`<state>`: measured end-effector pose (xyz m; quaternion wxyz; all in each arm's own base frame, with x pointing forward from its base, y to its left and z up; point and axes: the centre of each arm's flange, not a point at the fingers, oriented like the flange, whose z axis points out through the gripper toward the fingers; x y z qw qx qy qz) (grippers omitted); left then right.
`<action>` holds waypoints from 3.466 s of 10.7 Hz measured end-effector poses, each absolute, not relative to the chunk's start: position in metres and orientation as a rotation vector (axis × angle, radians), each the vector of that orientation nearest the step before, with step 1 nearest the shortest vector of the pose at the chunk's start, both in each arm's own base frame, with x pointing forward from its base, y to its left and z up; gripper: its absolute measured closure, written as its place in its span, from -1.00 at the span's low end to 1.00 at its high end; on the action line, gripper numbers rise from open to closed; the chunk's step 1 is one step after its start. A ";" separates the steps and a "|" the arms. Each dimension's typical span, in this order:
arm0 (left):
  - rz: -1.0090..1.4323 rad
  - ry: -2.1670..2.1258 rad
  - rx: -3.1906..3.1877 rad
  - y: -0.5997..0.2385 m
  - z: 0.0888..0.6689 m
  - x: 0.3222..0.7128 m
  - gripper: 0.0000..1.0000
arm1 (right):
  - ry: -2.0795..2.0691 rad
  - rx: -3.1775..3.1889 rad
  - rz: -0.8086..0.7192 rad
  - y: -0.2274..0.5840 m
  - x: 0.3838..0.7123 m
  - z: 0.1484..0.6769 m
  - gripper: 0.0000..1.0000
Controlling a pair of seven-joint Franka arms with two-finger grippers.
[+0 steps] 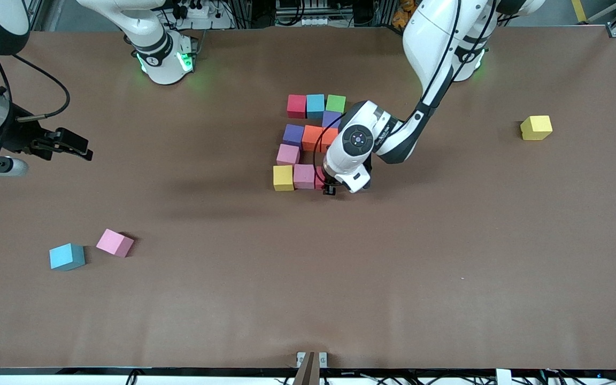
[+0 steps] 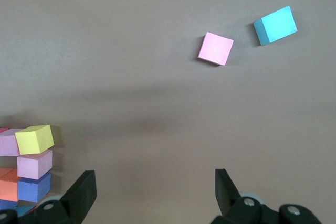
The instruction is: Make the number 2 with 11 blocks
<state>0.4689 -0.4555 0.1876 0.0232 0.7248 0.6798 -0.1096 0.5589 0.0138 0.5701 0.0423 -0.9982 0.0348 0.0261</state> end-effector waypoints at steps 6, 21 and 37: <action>-0.337 2.068 2.268 -0.455 0.188 0.471 -1.00 | 0.114 -3.055 0.082 0.011 0.559 0.569 -1.00; 0.143 0.743 2.960 -0.381 0.382 0.530 -1.00 | 0.112 -3.057 0.088 0.011 0.559 0.569 -1.00; 0.005 -0.147 3.204 -0.100 0.605 0.541 -1.00 | 0.119 -3.057 0.141 0.012 0.553 0.568 -1.00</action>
